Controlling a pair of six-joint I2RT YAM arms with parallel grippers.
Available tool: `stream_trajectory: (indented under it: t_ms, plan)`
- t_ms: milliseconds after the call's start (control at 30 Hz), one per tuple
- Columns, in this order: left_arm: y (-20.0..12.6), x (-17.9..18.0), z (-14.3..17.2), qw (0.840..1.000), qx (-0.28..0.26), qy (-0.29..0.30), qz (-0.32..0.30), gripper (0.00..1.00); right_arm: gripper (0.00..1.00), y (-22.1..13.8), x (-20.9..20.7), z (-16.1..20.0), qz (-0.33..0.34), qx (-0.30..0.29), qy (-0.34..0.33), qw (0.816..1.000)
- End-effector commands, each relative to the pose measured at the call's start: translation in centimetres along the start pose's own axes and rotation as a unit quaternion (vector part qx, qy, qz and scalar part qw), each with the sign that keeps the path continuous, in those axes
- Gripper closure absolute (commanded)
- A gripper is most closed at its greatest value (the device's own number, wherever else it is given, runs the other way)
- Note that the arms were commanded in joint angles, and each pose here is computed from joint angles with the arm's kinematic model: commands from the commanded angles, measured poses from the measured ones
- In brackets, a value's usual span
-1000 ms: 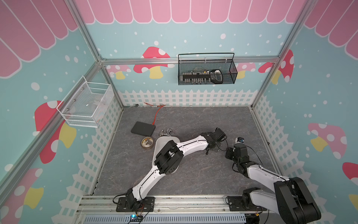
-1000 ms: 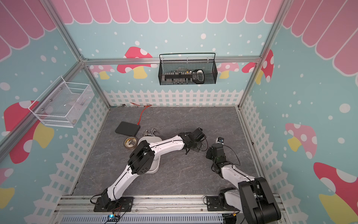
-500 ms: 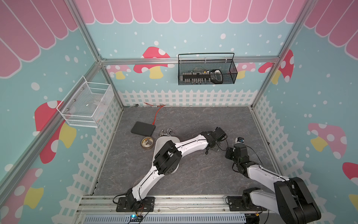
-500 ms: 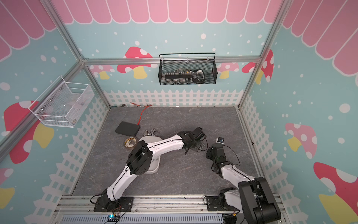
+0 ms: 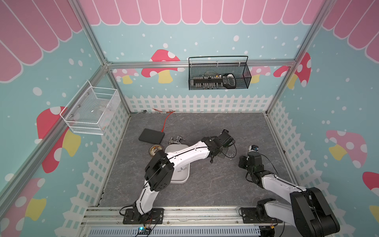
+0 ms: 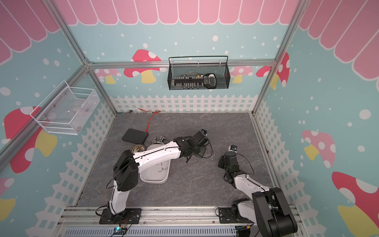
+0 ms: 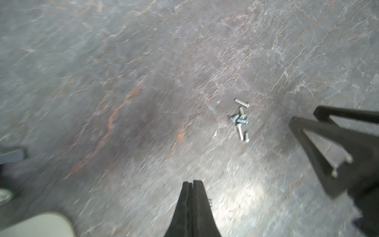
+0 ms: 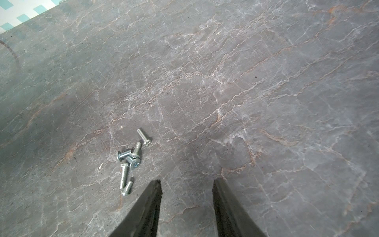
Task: Put the screws on the desktop into the storage box
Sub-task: Place the screw in the storage box.
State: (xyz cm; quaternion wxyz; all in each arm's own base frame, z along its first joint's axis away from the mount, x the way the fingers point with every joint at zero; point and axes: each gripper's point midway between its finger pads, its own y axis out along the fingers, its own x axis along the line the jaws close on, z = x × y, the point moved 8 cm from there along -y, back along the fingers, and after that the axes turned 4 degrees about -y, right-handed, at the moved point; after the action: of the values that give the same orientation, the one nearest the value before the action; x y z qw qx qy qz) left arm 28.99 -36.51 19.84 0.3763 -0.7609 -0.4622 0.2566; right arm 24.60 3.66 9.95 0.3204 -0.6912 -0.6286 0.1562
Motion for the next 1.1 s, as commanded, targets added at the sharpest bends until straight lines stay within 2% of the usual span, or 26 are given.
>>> stream_trajectory:
  t_ms: [0, 133, 333, 433, 633, 667, 700, 733, 800, 900, 1067]
  plan:
    - [-2.9, 3.9, 1.0, 0.998, -0.027, -0.048, -0.025, 1.0, 0.53, 0.1, 0.2, -0.7, -0.003, -0.01, -0.001, 1.0]
    - [-5.8, 9.5, 4.6, 0.992, -0.035, -0.109, -0.045, 1.0, 0.53, 0.2, 0.2, -0.7, -0.004, -0.008, -0.002, 1.0]
    - [-7.8, 16.4, 9.6, 0.977, -0.041, -0.202, -0.06, 1.0, 0.53, 0.2, 0.3, -0.7, -0.005, -0.007, -0.003, 1.0]
    - [-7.2, 17.7, 11.1, 0.972, -0.03, -0.224, -0.067, 1.0, 0.54, 0.2, 0.3, -0.7, -0.005, -0.007, -0.003, 1.0]
    - [-6.1, 17.7, 10.7, 0.972, -0.014, -0.222, -0.072, 1.0, 0.53, 0.1, 0.2, -0.7, -0.005, -0.008, -0.001, 1.0]
    - [-6.1, 17.6, 10.7, 0.973, -0.01, -0.22, -0.07, 0.91, 0.53, 0.1, 0.2, -0.7, -0.005, -0.009, -0.001, 1.0]
    - [-6.1, 17.6, 10.7, 0.973, -0.008, -0.219, -0.069, 0.73, 0.53, 0.0, 0.2, -0.6, -0.005, -0.01, -0.001, 1.0]
    - [-6.2, 17.6, 10.6, 0.974, -0.007, -0.217, -0.069, 0.62, 0.52, 0.0, 0.2, -0.6, -0.006, -0.011, 0.0, 1.0]
    - [-6.7, 17.6, 10.3, 0.975, -0.006, -0.212, -0.069, 0.52, 0.52, -0.1, 0.1, -0.6, -0.006, -0.012, -0.001, 1.0]
    - [-8.1, 17.5, 9.6, 0.977, -0.022, -0.202, -0.06, 0.45, 0.51, 0.1, 0.2, -0.7, -0.007, -0.009, -0.002, 1.0]
    - [-10.8, 17.4, 9.3, 0.98, -0.055, -0.189, -0.04, 0.44, 0.5, 0.0, 0.2, -0.6, -0.008, -0.009, -0.002, 1.0]
